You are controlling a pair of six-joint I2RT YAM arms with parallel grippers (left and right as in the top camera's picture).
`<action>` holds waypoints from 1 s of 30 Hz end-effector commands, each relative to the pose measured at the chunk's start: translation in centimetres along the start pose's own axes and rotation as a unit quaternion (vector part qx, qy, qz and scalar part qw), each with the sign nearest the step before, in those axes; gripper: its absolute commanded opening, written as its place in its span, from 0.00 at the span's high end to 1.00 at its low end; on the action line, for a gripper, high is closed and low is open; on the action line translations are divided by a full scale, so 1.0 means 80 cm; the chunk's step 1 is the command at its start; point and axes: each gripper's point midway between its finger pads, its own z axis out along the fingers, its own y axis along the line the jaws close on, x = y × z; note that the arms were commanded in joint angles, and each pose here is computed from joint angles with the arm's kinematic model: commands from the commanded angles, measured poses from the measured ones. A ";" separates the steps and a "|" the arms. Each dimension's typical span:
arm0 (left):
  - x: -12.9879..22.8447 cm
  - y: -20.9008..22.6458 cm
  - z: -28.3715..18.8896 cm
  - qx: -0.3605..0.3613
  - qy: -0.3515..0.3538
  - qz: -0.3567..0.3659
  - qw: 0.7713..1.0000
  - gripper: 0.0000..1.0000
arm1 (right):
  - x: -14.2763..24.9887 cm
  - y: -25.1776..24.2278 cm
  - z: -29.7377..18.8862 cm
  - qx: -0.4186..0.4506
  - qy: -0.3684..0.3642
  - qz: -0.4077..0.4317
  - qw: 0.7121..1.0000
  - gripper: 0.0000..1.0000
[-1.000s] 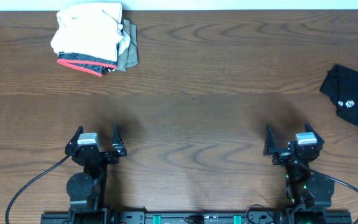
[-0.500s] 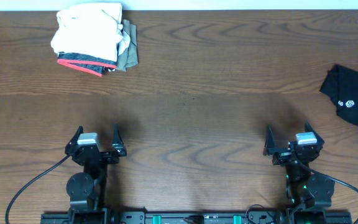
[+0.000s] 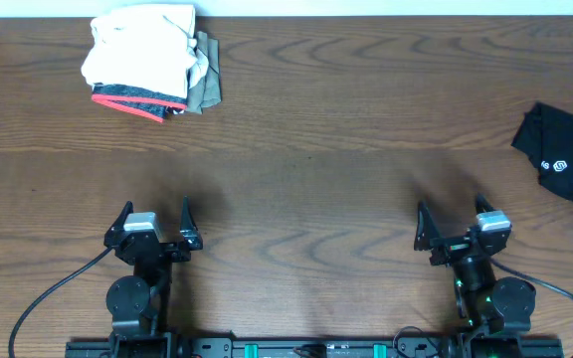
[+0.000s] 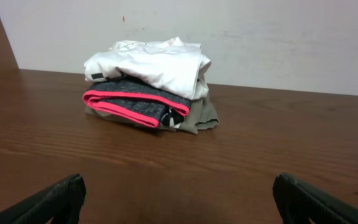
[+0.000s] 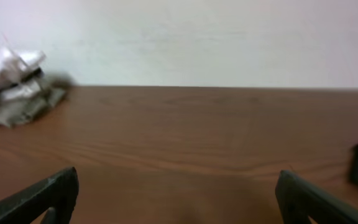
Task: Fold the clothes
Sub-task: 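Reach the right gripper to the black shirt at the right edge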
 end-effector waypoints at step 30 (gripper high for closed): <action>0.018 0.002 0.000 -0.002 0.025 0.001 1.000 0.02 | -0.169 -0.088 -0.024 0.264 -0.014 0.078 0.961 0.01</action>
